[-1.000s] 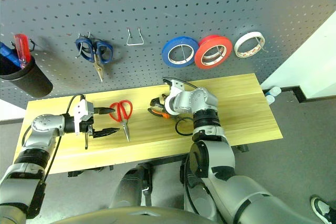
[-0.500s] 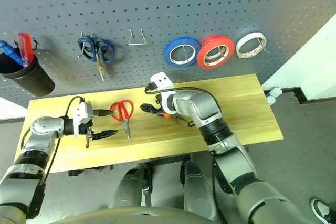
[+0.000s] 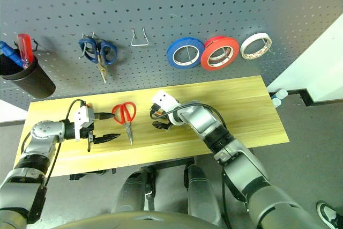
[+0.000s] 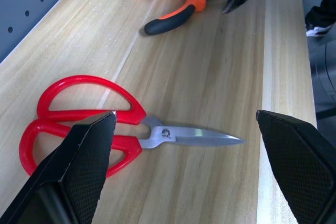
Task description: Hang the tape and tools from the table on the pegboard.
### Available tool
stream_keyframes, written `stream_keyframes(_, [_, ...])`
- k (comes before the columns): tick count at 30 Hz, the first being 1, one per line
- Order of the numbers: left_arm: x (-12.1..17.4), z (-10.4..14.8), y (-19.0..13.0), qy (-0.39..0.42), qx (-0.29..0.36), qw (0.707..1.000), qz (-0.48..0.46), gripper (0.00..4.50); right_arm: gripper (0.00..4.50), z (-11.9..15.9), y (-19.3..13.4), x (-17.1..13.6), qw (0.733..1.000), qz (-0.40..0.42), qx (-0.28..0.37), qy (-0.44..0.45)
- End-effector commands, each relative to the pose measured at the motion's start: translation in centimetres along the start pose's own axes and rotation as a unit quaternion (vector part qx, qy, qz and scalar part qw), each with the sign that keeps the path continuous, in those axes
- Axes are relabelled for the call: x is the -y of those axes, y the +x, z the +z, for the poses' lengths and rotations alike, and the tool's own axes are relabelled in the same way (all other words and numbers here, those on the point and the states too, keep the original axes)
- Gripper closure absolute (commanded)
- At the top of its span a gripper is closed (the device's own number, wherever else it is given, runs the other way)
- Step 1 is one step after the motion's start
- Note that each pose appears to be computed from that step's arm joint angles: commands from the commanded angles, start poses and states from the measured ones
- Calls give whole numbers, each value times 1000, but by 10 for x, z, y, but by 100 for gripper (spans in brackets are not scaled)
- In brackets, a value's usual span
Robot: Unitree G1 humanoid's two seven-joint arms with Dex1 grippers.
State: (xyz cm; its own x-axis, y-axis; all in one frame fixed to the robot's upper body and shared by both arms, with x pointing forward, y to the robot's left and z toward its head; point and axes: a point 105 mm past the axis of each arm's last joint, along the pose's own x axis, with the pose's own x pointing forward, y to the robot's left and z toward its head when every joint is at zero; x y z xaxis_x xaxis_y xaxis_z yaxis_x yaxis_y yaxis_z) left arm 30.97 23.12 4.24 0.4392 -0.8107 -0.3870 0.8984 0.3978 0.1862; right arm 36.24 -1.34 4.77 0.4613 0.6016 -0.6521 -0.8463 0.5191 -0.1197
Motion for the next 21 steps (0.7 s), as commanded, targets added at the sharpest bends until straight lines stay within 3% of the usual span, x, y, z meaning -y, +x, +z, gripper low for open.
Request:
stream_keyframes(1, [1,-2,-5,6,-1,1000,6,0,2,18,-4,10,999,-20,29,-19])
stream_keyframes(7, [3,-3,-6,4,0,1000,5,0,2,30,-23,9,998,-17,55,-24])
stream_keyframes(21, [3,0,-2,10,1,1000,-4,0,2,-1,-15,18,998,-55,0,-26])
